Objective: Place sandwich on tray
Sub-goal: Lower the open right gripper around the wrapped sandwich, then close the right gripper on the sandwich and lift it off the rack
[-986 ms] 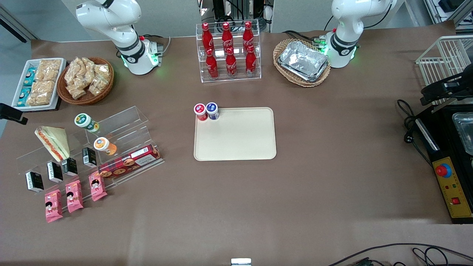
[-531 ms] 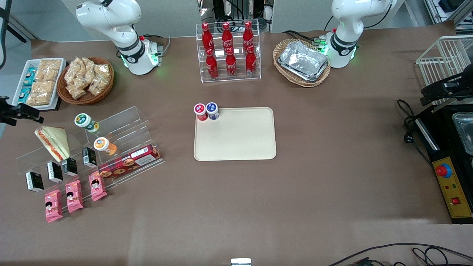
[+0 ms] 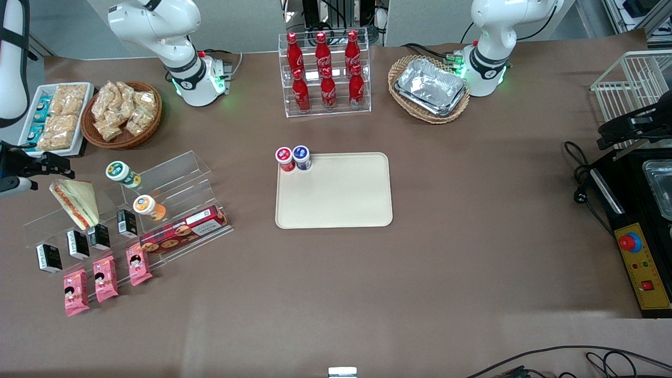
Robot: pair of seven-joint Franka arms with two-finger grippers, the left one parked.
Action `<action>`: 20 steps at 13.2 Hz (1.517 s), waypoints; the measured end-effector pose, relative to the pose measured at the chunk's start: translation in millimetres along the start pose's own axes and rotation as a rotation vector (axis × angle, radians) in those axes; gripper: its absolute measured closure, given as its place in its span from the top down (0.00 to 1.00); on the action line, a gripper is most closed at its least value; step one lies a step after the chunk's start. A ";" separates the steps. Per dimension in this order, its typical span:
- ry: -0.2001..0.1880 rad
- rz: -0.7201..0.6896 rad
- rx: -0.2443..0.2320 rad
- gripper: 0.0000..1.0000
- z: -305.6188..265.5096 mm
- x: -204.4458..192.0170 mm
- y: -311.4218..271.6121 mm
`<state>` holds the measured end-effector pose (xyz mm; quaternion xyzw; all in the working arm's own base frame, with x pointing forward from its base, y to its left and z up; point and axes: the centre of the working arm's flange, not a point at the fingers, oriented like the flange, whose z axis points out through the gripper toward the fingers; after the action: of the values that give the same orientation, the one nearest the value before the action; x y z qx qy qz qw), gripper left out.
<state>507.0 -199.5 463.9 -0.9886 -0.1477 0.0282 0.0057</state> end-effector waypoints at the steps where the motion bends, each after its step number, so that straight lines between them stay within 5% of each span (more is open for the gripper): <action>1: 0.000 -0.023 -0.007 1.00 6.9 -0.9 7.0; 7: -0.029 -0.046 -0.027 1.00 40.1 5.0 20.9; 16: -0.017 -0.045 -0.049 0.99 86.2 -1.6 21.4; 18: -0.026 -0.046 -0.042 0.85 92.3 -4.0 19.5; 20: -0.029 -0.046 -0.038 0.84 94.9 -5.1 18.6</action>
<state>502.2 -218.6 369.1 -0.9844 -0.1708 0.0394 -0.0148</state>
